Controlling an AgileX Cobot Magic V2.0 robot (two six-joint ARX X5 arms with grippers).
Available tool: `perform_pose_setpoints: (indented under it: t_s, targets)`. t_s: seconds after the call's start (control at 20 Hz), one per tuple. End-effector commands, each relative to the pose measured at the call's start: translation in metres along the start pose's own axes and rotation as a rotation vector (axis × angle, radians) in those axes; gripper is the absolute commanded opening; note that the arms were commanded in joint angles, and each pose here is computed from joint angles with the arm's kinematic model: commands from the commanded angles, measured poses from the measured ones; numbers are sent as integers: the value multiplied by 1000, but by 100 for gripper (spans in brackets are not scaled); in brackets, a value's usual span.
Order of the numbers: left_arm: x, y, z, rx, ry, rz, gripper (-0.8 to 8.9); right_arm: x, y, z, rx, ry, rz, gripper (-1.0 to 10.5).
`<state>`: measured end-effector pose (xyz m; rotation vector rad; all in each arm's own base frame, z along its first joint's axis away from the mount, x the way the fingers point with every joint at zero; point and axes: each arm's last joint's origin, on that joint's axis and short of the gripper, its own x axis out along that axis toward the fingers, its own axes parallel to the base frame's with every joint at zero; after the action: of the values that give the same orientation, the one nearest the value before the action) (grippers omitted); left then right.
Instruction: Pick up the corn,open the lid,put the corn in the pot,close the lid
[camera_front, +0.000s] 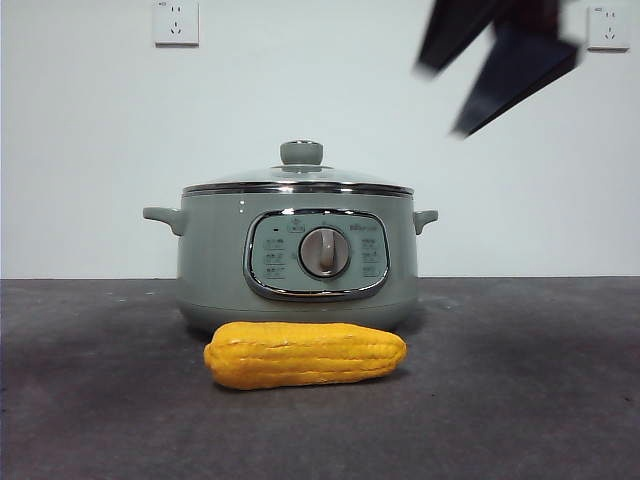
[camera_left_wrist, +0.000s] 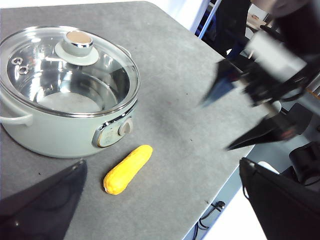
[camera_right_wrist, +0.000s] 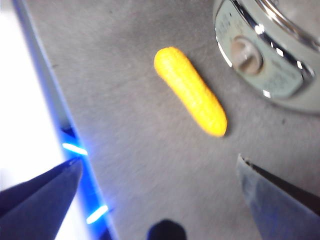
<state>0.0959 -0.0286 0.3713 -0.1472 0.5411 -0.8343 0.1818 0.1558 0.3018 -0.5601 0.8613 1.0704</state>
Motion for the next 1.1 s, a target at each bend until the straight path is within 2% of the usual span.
perform_pose_setpoints:
  t_s: [0.05,0.3,0.7,1.1]
  targets:
    - [0,-1,1,4,-4,-10,629,25,-9,11,-58,-8,-17,565]
    - [1,0,1,0,0,-11,629,66,-25,19,-76,0,-15,563]
    - [6,5,3,-14,18,-11,629,117,-31,16,-67,63,92,562]
    - [8,7,4,-23,28,-12,629,159,-39,9,-55,114,112,543]
